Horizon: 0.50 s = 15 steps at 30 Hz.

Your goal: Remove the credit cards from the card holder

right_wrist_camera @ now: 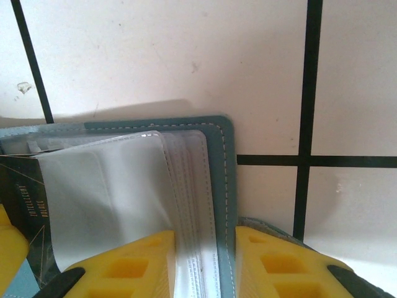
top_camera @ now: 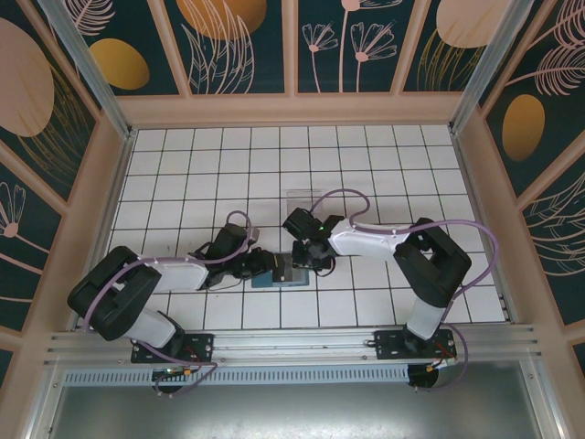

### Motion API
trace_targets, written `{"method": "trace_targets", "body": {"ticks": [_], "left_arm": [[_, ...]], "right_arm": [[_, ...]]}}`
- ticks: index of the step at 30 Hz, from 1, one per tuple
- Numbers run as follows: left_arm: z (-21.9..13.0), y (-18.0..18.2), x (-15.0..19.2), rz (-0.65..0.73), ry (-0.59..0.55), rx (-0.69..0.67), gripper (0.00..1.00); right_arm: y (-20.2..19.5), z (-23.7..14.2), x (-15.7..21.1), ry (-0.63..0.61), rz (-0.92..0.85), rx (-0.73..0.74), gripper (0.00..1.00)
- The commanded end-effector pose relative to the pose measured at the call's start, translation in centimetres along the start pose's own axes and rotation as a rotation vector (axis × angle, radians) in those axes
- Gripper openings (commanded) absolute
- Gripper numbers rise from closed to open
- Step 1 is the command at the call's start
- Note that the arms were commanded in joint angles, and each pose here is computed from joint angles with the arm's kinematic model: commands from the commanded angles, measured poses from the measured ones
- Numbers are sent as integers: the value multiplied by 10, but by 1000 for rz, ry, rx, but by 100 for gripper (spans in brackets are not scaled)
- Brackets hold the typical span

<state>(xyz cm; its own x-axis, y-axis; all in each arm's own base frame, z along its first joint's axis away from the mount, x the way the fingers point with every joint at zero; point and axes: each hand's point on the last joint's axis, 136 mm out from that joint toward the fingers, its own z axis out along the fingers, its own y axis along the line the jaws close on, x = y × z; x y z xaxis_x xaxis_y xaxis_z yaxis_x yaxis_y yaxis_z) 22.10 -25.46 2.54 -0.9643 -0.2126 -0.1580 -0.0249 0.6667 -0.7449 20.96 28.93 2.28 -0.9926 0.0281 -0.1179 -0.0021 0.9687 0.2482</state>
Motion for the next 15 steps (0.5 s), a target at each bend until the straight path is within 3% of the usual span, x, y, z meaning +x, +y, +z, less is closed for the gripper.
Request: {"method": "trace_targets", "body": {"ticks": [1,15], "left_arm": [[5,3,8,-29,32,31,25],[8,6,12,-51,46,63,19]], "right_arm": [[-13,15,12,43,-13,55,28],[-11,15,11,44,-18,48,25]]}}
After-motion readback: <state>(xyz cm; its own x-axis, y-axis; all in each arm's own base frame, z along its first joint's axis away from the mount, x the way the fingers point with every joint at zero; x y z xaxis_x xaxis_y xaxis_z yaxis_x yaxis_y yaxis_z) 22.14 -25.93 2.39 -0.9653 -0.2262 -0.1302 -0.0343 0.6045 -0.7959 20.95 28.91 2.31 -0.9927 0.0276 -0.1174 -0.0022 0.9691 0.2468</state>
